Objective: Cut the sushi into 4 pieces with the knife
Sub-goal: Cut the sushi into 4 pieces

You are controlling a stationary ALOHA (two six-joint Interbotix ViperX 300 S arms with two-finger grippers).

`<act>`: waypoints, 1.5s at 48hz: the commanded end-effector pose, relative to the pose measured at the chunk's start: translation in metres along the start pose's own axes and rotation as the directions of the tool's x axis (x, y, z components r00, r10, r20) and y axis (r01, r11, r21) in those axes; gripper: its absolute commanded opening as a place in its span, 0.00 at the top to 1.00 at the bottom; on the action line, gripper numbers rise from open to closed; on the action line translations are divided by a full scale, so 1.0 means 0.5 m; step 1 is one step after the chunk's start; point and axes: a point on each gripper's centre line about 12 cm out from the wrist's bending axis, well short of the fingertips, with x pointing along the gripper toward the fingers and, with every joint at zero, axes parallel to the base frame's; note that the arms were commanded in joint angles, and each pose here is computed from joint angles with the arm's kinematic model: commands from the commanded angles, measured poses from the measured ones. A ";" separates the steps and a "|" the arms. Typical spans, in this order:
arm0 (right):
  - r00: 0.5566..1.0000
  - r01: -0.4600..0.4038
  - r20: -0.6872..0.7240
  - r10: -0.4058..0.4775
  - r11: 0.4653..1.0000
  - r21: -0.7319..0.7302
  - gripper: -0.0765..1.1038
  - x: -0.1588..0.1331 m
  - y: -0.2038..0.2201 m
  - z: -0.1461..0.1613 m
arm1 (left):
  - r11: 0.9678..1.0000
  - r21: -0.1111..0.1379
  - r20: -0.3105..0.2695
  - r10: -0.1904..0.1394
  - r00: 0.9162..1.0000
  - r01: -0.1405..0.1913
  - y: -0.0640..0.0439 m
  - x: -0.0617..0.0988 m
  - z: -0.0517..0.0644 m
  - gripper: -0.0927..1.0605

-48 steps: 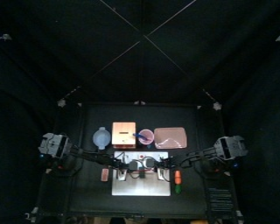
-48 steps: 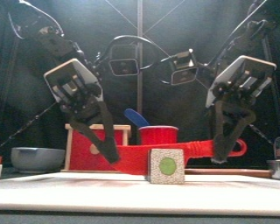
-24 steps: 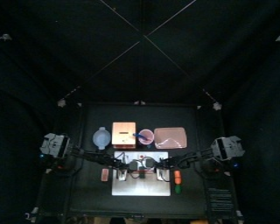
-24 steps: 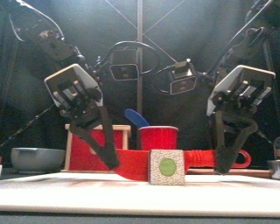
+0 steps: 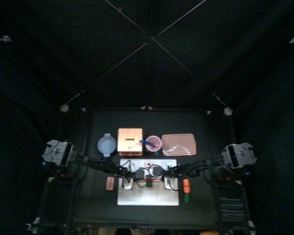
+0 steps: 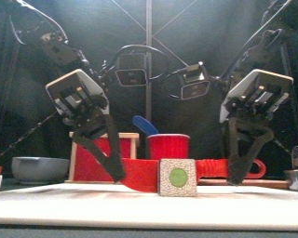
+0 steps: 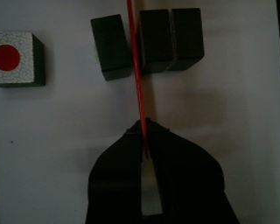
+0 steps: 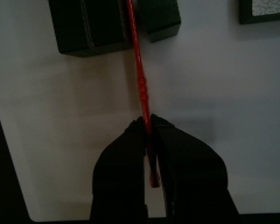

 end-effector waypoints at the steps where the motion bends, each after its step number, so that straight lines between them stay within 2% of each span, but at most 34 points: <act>1: 1.000 0.007 -0.003 -0.007 1.000 0.003 0.81 -0.006 -0.006 -0.005 | 1.000 0.010 -0.043 0.006 0.999 -0.006 0.003 0.005 -0.028 0.53; 11: 1.000 0.015 0.004 -0.015 1.000 -0.010 0.81 -0.010 -0.010 0.004 | 0.999 0.030 -0.029 0.021 0.999 -0.020 0.017 0.002 -0.018 0.61; 17: 1.000 0.021 0.004 -0.021 1.000 -0.008 0.81 -0.011 -0.016 0.005 | 0.999 0.022 -0.027 0.028 0.999 -0.028 0.027 0.001 -0.016 0.66; 33: 0.999 0.042 0.029 -0.042 0.999 -0.011 0.81 -0.021 -0.038 0.018 | 0.999 0.007 -0.012 0.049 0.999 -0.049 0.056 -0.005 -0.005 0.66; 46: 0.998 0.057 0.034 -0.057 0.998 -0.004 0.81 -0.024 -0.055 0.022 | 0.997 0.014 -0.004 0.071 0.997 -0.071 0.079 -0.008 0.002 0.66; 51: 0.997 0.066 0.036 -0.066 0.998 -0.002 0.81 -0.025 -0.064 0.024 | 0.997 0.008 0.002 0.079 0.997 -0.079 0.089 -0.010 0.006 0.66; 65: 0.996 0.086 0.036 -0.086 0.996 0.007 0.81 -0.027 -0.085 0.029 | 0.996 -0.003 0.001 0.091 0.996 -0.091 0.106 -0.010 0.005 0.66; 72: 0.995 0.087 0.045 -0.088 0.996 0.005 0.81 -0.031 -0.086 0.038 | 0.995 0.000 0.004 0.096 0.995 -0.096 0.110 -0.012 0.007 0.66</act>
